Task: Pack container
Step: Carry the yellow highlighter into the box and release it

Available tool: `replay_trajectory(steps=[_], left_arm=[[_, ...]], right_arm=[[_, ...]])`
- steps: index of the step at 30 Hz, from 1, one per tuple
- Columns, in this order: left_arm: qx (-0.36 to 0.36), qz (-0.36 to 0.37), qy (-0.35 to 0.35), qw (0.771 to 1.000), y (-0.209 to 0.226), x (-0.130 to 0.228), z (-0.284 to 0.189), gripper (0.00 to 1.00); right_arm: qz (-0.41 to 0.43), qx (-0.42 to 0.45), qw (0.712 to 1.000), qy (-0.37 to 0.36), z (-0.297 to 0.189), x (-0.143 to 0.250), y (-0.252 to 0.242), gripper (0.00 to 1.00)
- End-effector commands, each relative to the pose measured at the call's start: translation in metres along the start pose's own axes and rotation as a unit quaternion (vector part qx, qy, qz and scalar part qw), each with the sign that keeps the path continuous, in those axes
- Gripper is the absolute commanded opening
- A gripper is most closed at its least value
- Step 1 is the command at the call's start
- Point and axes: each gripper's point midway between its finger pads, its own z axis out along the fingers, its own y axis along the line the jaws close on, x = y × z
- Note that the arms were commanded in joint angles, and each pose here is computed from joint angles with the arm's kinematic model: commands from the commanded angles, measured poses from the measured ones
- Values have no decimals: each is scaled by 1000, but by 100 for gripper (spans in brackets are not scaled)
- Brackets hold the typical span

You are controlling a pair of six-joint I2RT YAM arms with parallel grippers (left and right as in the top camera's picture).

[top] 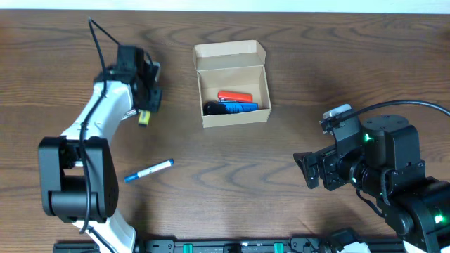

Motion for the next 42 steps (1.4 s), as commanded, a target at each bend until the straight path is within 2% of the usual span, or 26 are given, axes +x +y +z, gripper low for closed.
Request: replay_trajectory(steps=[1,7,12,16,21,27,42], left_arm=[[3,-31,-45,998,-11,-33,-42,6],[42,-67,-90,993,-72,-65,-95,5],[169,-65,-132,975,-171,-89,-129,6],[217,-78,-147,962,-228,-95,-137,6],[252,-71,-141,955,-280,-91,-124,6],[264,-93,-137,950,-302,-96,-101,6],[243,-117,-135,953,-303,-103,-57,6]], right_arm=[[-5,1,1000,0,0,1,-1,99],[-5,1,1000,0,0,1,-1,99],[-5,1,1000,0,0,1,-1,99],[-5,1,1000,0,0,1,-1,99],[-5,1,1000,0,0,1,-1,99],[-5,1,1000,0,0,1,-1,99],[-5,1,1000,0,0,1,-1,99]])
